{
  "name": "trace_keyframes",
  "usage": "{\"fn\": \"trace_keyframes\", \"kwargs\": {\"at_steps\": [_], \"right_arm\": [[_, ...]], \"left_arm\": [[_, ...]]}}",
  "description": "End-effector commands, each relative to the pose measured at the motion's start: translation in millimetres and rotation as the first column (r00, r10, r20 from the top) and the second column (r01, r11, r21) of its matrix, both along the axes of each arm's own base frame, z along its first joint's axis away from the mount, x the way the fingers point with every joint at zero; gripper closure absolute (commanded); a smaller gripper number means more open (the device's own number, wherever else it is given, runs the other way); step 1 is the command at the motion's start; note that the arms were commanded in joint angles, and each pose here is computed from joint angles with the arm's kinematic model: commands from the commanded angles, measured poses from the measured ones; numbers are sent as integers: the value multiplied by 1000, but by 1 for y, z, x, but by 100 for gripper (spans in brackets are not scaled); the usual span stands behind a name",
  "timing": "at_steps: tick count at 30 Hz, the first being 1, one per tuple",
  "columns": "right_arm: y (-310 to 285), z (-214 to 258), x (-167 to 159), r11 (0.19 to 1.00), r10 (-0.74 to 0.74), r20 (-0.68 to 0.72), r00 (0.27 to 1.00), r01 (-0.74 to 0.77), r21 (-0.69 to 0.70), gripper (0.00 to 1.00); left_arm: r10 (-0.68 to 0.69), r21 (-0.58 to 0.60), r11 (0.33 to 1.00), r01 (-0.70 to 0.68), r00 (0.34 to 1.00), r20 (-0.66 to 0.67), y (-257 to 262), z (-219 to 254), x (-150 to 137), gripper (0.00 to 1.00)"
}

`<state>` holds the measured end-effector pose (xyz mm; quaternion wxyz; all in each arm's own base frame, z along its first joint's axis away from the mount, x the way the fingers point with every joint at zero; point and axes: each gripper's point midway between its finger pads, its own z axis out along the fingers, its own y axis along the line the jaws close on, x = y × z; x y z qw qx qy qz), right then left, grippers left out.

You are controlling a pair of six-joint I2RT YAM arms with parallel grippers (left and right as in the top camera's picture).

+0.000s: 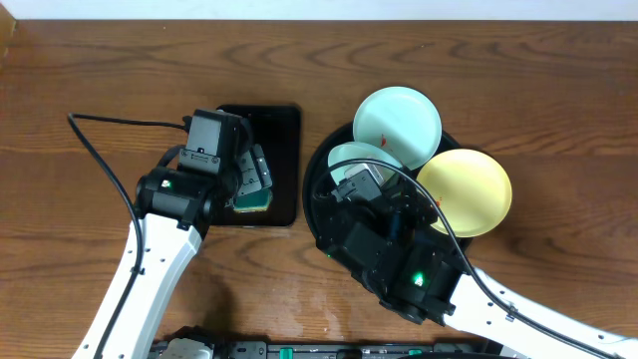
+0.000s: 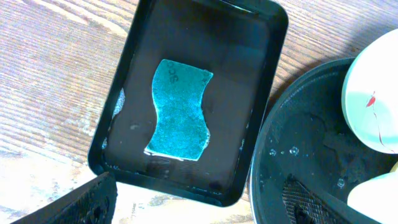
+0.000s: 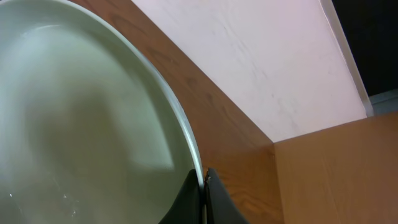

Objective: Clean dirty plates on tray and stack at the side
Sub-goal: 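Lift the cleaned pale green plate off the round tray with right gripper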

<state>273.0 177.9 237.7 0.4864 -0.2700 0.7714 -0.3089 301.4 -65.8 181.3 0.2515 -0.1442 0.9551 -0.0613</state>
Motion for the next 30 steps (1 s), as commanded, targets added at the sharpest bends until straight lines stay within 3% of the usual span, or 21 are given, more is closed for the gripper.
{"fn": "trace_keyframes", "kwargs": {"at_steps": [1, 15, 17, 19, 21, 24, 27, 30], "right_arm": [[0, 18, 0, 1000, -13, 47, 999, 12, 27, 99], [-5, 22, 1, 999, -36, 69, 997, 35, 7, 99], [-8, 25, 5, 997, -64, 89, 994, 59, 55, 99], [13, 11, 3, 997, 57, -6, 998, -56, 49, 99], [11, 13, 2, 999, 52, 4, 999, -52, 16, 99], [2, 14, 7, 992, -24, 30, 999, 21, 123, 99], [3, -14, 10, 962, 5, -123, 992, 29, 272, 99], [-11, -37, 16, 863, -23, -284, 959, 162, 479, 99]], "left_arm": [[-2, 1, 1000, 2, 1000, 18, 1, 7, 3, 14], [-2, 2, 1000, 2, 1000, 17, 1, 7, 3, 14], [-2, 1, 1000, 2, 1000, 17, 1, 7, 3, 14], [-2, 1, 1000, 2, 1000, 18, 1, 7, 3, 14], [-2, 2, 1000, 2, 1000, 17, 1, 7, 3, 14], [-2, 2, 1000, 2, 1000, 17, 1, 7, 3, 14], [-2, 1, 1000, 2, 1000, 17, 1, 7, 3, 14], [-2, 2, 1000, 2, 1000, 17, 1, 7, 3, 14]]}}
